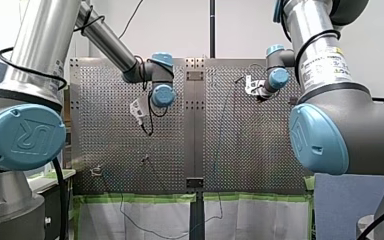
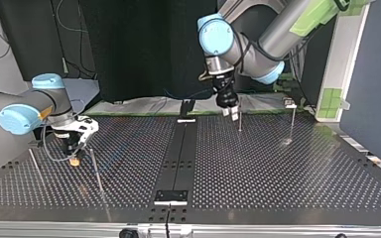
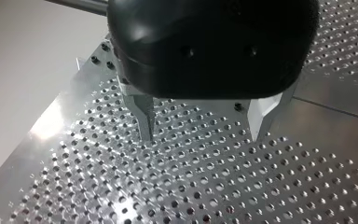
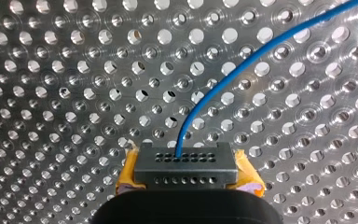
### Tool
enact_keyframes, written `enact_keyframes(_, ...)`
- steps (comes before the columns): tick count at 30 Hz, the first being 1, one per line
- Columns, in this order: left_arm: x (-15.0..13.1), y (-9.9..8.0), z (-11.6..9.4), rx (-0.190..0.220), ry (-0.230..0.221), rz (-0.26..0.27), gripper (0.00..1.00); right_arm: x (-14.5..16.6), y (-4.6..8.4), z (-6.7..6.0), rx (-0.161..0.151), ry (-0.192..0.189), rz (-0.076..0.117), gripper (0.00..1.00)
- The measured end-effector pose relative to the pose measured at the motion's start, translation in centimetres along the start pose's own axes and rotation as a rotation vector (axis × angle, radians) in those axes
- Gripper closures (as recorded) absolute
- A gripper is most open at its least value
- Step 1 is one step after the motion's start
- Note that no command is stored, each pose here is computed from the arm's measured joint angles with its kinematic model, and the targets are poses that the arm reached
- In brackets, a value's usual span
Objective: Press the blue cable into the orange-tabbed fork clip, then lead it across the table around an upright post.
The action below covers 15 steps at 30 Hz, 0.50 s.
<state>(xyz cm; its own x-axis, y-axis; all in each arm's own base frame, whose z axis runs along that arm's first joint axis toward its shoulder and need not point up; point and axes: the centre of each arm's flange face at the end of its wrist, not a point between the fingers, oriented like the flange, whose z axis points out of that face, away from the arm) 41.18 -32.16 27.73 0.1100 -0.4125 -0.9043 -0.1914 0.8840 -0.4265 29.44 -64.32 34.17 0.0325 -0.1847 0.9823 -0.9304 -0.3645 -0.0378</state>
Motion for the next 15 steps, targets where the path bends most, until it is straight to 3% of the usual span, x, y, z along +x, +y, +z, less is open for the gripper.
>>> enact_keyframes(10,2.0,2.8,-1.1,-0.008,-0.003,0.005,0.0,0.0,0.0,0.0,-0.001,0.0,0.0,1.0)
enact_keyframes(15,4.3,4.6,-1.6,-0.016,0.016,0.026,0.0,0.0,0.0,0.0,0.0,0.0,0.0,1.0)
